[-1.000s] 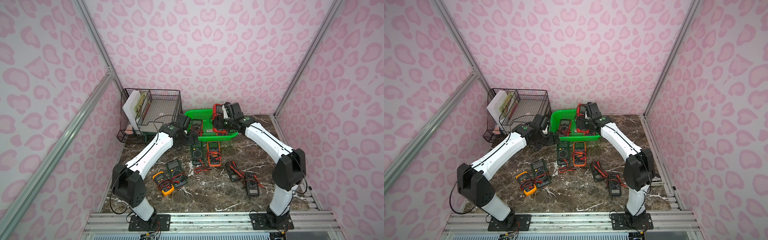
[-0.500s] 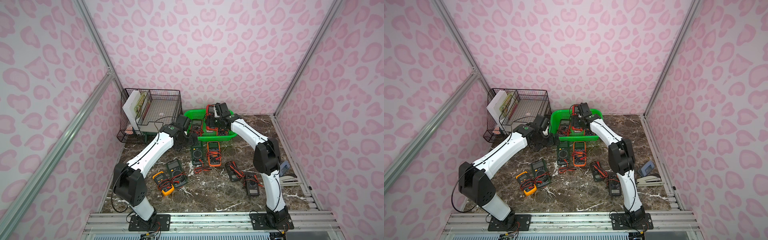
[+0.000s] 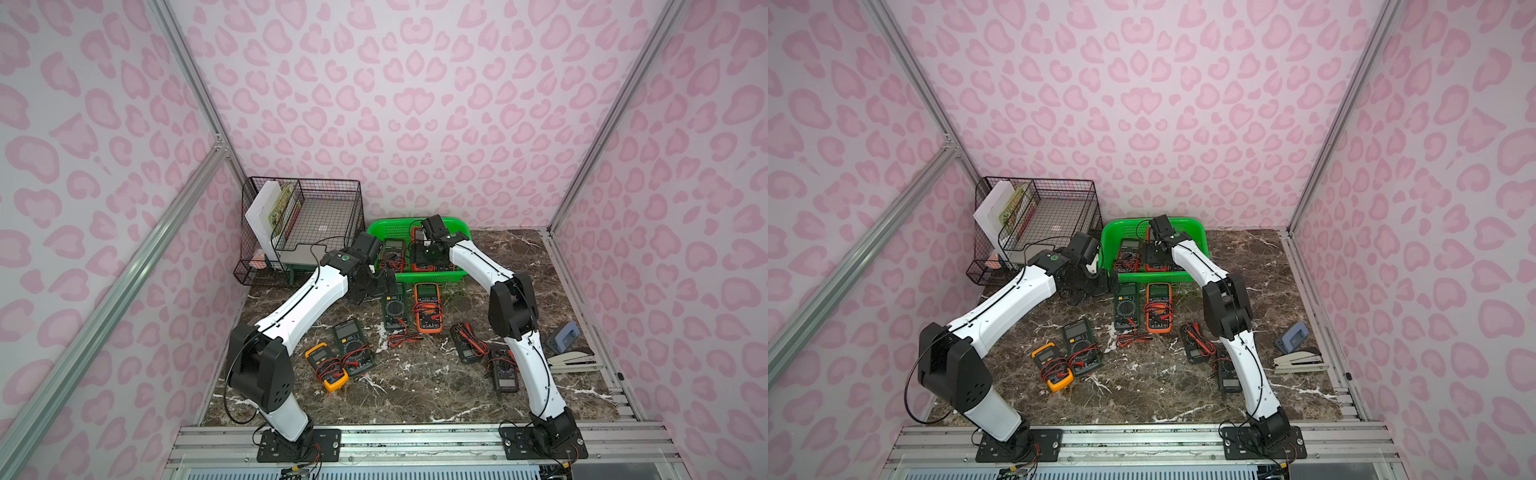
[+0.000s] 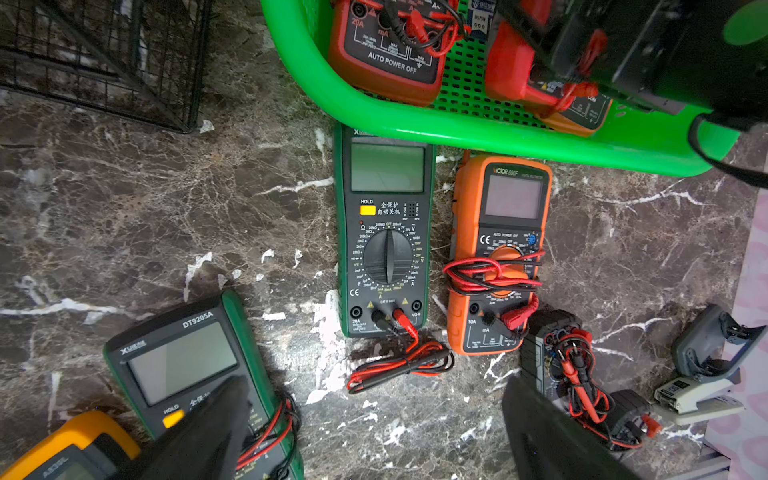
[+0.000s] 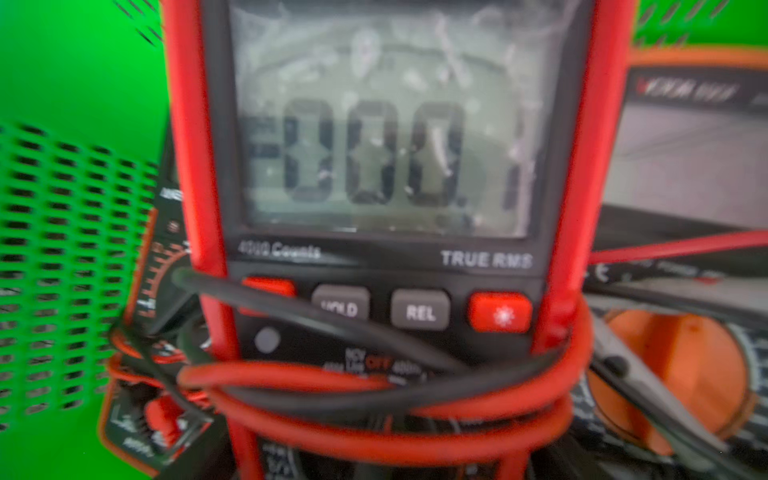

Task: Put the multimeter into the basket
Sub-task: Place the multimeter in the basket.

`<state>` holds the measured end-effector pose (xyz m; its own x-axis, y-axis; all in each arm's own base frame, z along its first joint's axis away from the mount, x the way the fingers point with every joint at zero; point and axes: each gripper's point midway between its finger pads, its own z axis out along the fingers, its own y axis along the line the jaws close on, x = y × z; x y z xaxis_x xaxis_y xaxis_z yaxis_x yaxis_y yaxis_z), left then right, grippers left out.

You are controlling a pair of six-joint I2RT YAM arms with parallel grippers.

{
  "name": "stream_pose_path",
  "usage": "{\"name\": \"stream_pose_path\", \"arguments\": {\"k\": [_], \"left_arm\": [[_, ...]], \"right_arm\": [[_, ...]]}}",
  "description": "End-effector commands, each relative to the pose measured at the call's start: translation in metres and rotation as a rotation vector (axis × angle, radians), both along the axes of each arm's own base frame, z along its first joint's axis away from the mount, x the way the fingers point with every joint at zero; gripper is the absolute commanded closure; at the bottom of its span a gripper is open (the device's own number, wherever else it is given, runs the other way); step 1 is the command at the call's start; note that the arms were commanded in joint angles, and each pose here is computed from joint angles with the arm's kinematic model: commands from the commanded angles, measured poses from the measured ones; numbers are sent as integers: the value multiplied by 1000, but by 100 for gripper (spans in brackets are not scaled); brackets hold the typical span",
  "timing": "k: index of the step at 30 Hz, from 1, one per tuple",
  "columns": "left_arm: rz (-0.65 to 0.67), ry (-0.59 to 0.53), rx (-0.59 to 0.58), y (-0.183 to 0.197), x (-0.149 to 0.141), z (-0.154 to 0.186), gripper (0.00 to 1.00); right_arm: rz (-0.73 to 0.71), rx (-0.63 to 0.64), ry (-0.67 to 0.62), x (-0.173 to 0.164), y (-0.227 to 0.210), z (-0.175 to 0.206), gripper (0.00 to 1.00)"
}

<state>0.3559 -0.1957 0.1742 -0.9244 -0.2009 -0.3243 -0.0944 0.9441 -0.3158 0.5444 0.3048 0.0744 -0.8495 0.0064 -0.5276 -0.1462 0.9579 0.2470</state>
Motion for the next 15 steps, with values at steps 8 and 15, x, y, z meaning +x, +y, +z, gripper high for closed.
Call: {"name": "stream_pose_path", "arguments": {"k": [8,15], "left_arm": [[-13,-22,-22,-4,5,7,1],[-19,-30,-30,-7,9,11,1]], "right_arm": [[-33,-27,2,5,-5,2,3],[-32,9,-26,6,-2,29,1]]}}
